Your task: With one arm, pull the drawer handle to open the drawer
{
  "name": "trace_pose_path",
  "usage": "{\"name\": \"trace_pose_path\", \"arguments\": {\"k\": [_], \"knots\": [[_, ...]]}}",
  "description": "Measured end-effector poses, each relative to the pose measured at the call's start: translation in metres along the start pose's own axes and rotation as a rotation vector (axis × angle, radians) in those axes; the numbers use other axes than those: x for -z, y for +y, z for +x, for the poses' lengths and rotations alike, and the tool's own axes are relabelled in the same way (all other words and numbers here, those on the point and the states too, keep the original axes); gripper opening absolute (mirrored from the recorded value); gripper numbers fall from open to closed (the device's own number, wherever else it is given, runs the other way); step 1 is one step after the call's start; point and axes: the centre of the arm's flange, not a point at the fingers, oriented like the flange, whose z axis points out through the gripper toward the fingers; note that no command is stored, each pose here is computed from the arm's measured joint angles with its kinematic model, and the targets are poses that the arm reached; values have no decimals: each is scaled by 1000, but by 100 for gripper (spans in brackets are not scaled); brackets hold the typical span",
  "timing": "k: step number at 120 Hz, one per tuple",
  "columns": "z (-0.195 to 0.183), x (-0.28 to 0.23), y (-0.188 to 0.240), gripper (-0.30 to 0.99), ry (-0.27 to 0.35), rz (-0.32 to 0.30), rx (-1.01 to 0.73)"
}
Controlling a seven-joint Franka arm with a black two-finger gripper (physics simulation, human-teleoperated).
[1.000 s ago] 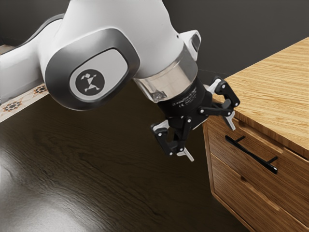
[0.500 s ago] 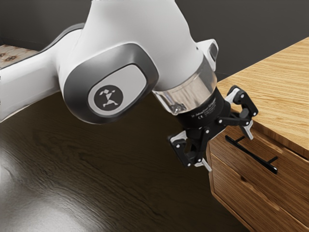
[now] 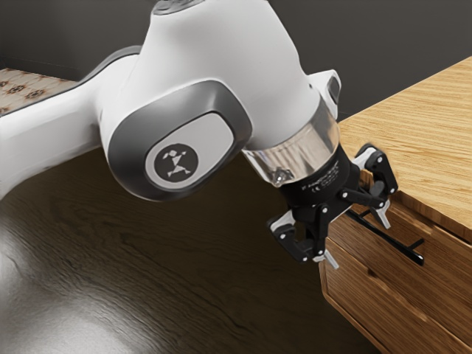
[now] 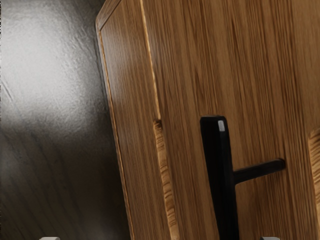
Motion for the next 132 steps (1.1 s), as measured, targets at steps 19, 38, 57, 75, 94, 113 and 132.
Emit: {"name": "trace_pose_path", "arguments": {"k": [19, 38, 57, 75, 94, 113, 132], "knots": [[-1, -3, -1, 46, 0, 5, 2], [-2, -2, -1, 37, -1, 5, 3], [-5, -1, -2, 25, -3, 9, 9], [-6, 1, -4, 11, -4, 17, 25], [-6, 4, -6, 1, -4, 22, 43], [-6, 9, -9, -4, -6, 24, 55], [-6, 13, -18, -7, -9, 30, 64]]}}
